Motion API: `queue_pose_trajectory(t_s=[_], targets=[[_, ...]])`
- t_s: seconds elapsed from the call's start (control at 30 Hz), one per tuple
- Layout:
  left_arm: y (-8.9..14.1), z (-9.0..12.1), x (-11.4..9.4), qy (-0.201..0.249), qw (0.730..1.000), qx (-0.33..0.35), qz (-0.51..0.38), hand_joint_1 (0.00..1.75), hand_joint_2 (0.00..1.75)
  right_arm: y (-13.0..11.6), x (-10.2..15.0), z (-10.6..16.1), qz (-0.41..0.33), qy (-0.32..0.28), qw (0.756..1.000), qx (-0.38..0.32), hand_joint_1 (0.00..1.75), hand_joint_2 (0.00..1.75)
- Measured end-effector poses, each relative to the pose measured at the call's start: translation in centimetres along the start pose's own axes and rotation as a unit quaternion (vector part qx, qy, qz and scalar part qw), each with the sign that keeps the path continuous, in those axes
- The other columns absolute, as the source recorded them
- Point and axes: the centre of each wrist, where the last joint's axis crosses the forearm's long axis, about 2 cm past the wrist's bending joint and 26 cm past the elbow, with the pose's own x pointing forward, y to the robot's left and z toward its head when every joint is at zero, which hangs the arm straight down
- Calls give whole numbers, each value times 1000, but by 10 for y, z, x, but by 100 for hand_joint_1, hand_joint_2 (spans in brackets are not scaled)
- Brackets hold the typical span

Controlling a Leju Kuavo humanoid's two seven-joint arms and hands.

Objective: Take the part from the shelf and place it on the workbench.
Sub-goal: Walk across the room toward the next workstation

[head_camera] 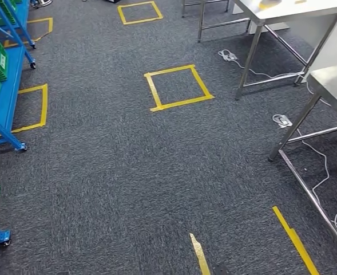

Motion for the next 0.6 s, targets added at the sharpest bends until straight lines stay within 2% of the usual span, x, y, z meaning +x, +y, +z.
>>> queue_pose_trajectory(t_s=[0.6], targets=[[1, 0, -1, -2, 1000, 4, 4, 0, 0, 0, 2, 0, 7, -2, 1000, 4, 0, 0]])
